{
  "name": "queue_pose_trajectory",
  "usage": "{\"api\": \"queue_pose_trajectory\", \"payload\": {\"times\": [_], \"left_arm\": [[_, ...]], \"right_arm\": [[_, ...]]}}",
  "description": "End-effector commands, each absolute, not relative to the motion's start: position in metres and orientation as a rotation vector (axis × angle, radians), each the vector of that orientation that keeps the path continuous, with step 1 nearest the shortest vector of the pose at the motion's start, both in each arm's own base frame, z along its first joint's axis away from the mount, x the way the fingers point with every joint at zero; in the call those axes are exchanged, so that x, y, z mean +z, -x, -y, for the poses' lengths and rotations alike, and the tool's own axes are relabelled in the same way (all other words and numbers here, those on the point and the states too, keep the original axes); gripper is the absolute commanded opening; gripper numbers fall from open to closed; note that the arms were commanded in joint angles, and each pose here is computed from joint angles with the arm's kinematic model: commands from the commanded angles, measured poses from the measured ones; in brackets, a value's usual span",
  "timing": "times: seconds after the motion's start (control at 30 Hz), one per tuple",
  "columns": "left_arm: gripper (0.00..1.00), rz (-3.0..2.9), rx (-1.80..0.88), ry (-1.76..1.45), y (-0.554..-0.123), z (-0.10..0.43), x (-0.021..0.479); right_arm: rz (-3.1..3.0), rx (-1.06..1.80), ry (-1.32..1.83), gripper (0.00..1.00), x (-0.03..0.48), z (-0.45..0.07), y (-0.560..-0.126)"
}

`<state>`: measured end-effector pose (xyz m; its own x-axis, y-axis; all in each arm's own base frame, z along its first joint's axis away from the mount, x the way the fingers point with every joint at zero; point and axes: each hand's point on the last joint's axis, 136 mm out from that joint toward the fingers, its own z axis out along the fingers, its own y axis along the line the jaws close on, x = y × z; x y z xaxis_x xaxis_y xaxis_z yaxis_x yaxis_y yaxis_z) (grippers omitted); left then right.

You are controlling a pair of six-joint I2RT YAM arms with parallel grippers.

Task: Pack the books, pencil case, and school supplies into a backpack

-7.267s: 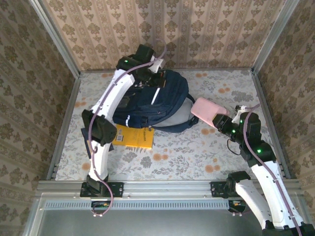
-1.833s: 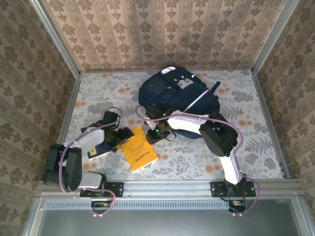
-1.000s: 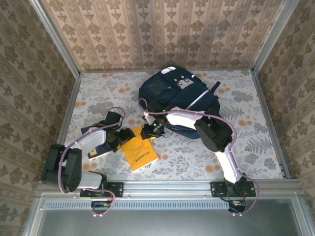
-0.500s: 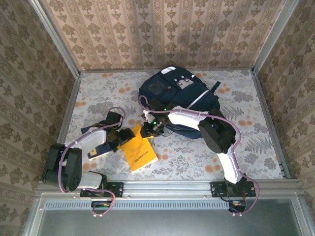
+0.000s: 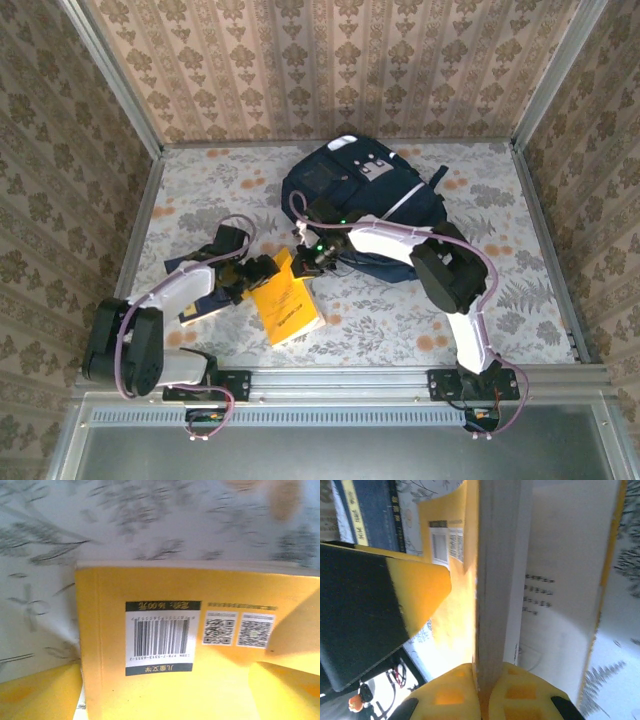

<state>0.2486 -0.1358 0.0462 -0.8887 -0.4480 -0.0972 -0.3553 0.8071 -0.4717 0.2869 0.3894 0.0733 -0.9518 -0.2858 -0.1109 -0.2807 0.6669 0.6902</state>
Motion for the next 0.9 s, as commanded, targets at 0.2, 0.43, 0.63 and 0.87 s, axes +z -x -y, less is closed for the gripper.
{"api": "queue_pose_trajectory", "payload": {"times": [0.2,0.43,0.63,0.87], "left_arm": [[0.97,-2.558,-0.949,0.3,-0.274,0.164,0.14],[0.97,-2.411,-1.205,0.128,-0.275,0.191,0.184],[0.91,-2.289,-1.469,0.055,-0.274,0.215,0.213],[0.63,-2.155,-1.596,0.005,-0.273,0.226,0.243]], "right_arm": [[2.755,-1.722,-0.42,0.0,0.183,-0.369,-0.304],[2.608,-2.014,-0.331,0.0,0.23,-0.355,-0.313],[2.553,-2.133,-0.316,0.0,0.254,-0.351,-0.317],[2.554,-2.153,-0.273,0.0,0.257,-0.347,-0.324]]}}
